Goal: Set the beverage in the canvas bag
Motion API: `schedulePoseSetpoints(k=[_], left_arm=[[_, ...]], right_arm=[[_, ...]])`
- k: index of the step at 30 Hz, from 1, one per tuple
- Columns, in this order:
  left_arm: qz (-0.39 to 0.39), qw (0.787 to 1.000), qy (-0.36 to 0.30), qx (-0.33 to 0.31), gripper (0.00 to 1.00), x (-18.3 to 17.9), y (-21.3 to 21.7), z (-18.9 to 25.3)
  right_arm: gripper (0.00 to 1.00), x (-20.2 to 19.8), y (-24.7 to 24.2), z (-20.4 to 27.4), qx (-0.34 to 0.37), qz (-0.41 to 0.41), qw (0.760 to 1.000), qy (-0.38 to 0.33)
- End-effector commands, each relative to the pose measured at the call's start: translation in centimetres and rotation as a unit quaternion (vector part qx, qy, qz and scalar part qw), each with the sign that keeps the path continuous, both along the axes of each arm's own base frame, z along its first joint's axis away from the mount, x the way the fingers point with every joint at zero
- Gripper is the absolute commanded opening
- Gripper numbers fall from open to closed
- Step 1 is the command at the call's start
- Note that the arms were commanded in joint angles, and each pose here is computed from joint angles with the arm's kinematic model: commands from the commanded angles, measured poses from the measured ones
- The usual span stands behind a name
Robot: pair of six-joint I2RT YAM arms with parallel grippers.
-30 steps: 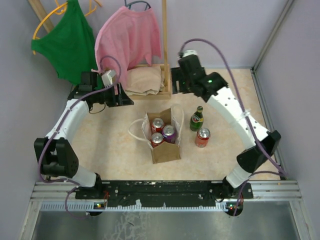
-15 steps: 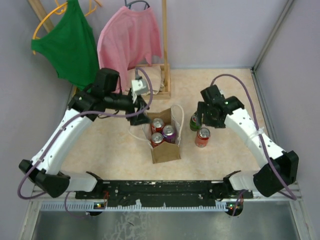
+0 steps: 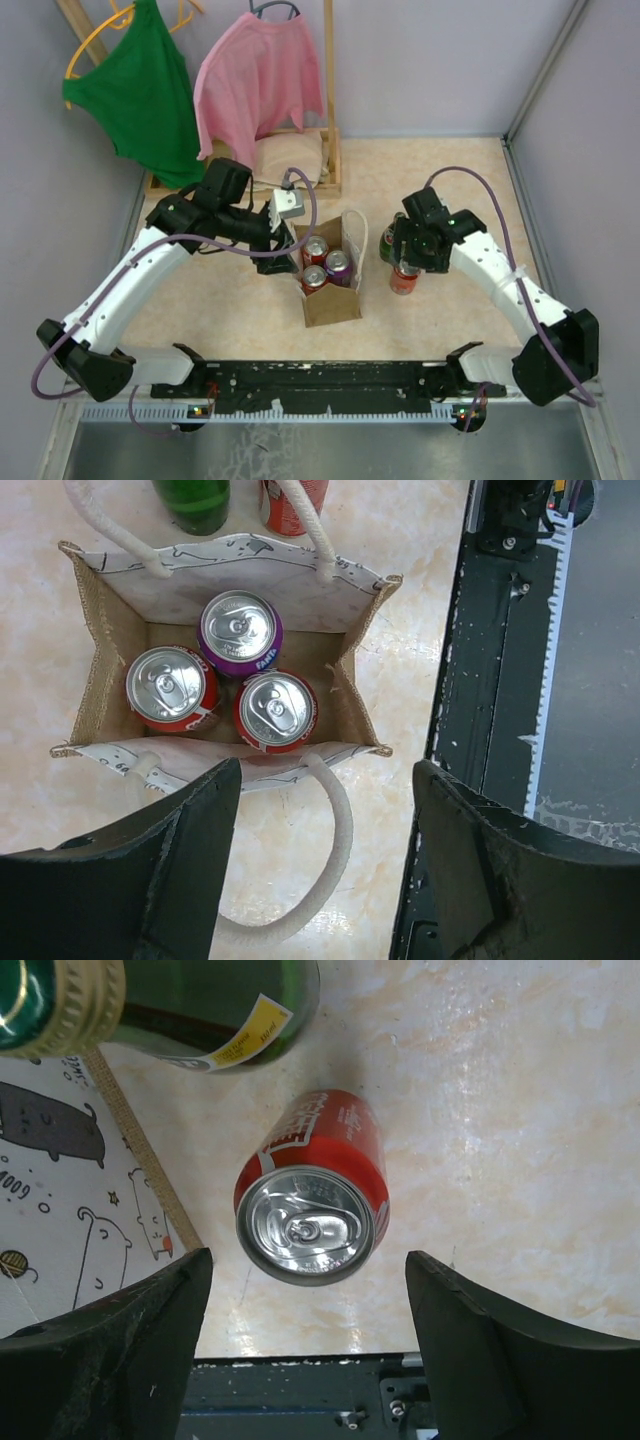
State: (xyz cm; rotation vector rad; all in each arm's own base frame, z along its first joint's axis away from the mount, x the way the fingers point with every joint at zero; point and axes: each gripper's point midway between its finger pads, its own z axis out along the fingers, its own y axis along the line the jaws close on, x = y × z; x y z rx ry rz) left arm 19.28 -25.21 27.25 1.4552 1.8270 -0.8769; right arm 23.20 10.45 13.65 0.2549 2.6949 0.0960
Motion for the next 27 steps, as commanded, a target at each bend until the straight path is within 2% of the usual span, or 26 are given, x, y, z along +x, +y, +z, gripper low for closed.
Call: schedulePoseSetpoints(k=[1,13,20,21,23,24,27], left_arm=[[-0.007,1.000,-0.009,0.012,0.76,0.0,0.2,-0.7],[-0.009,1.000,-0.012,0.021,0.76,0.2,0.1,-1.2],[-0.015,1.000,-0.009,0.023,0.76,0.1,-0.2,-1.3],[-0.016,1.000,-0.009,0.024,0.76,0.1,-0.3,-1.3],[-0.021,0.999,-0.012,0.026,0.76,0.1,-0.4,-1.3],[-0.022,0.999,-0.014,0.028,0.76,0.1,-0.5,-1.4],[-0.030,0.999,-0.020,0.033,0.75,0.0,-0.6,-1.5]], right_arm=[[0.78,1.8,0.6,0.0,0.008,-0.006,1.000,-0.019],[0.78,1.6,0.2,-3.8,-0.018,-0.001,1.000,0.016],[0.73,1.2,-0.1,-4.8,-0.025,-0.004,0.999,0.023],[0.69,1.2,-0.1,-4.8,-0.025,-0.005,0.999,0.023],[0.52,1.1,-0.2,-4.9,-0.025,-0.006,0.999,0.024],[0.39,1.2,-0.2,-4.8,-0.024,-0.008,0.999,0.021],[0.12,1.3,-0.3,-4.1,-0.024,-0.012,1.000,0.011]])
